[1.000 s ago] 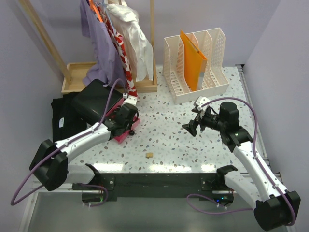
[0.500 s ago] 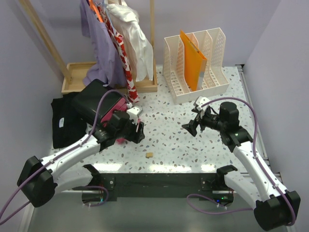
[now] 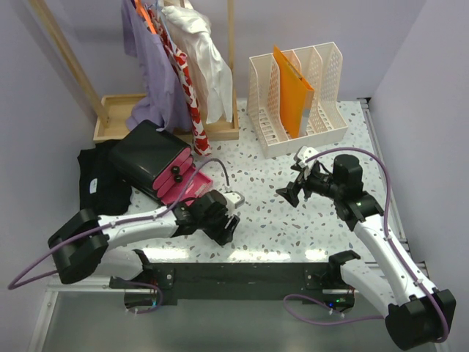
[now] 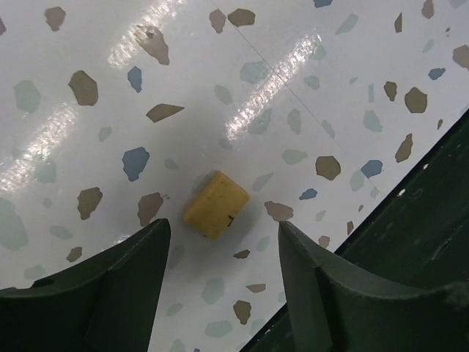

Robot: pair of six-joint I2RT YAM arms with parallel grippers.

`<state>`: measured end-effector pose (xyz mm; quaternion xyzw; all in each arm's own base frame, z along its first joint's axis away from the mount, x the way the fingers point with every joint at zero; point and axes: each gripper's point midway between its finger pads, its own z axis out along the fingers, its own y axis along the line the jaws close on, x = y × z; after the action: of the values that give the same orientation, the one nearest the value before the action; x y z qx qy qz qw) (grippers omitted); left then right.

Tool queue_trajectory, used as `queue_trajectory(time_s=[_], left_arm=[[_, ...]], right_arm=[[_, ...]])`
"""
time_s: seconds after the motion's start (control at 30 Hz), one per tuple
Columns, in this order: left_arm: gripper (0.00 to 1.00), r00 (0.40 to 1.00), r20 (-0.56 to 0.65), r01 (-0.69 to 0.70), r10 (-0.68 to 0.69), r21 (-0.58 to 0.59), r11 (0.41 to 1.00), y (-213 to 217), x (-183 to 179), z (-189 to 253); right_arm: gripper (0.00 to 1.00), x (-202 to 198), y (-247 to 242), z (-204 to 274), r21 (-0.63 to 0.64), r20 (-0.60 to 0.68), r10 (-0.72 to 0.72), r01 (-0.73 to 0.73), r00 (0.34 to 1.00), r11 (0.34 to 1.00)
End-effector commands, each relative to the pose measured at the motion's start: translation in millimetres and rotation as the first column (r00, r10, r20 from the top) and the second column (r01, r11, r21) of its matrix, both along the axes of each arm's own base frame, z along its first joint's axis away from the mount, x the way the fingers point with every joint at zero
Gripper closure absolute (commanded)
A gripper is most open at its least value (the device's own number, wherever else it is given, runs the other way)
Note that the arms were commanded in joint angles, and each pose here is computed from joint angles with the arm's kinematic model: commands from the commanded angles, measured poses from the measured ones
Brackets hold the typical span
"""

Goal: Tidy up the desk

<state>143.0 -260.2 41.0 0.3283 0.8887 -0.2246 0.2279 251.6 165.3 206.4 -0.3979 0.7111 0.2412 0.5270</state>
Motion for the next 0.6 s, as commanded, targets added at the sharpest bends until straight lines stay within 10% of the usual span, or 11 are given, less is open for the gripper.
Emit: queue_trajectory(time_s=[0.0, 0.33, 0.57], left_arm=[[0.34, 0.997, 0.076, -0.016, 0.012, 0.051, 0.999, -19.0, 10.3, 3.7], [0.40, 0.993, 0.103, 0.024, -0.060, 0.318, 0.948, -16.8, 4.6, -32.6], [0.61, 0.992, 0.110, 0.015, -0.064, 0.396, 0.918, -14.5, 1.8, -40.6]], right_arm=[[0.01, 2.1, 1.5, 1.5, 0.007, 0.021, 0.016, -0.016, 1.000, 1.000], [0.01, 2.1, 1.5, 2.8, 0.007, 0.025, 0.015, -0.015, 1.000, 1.000], [0.01, 2.0, 0.9, 3.4, 0.006, 0.028, 0.014, -0.014, 1.000, 1.000]])
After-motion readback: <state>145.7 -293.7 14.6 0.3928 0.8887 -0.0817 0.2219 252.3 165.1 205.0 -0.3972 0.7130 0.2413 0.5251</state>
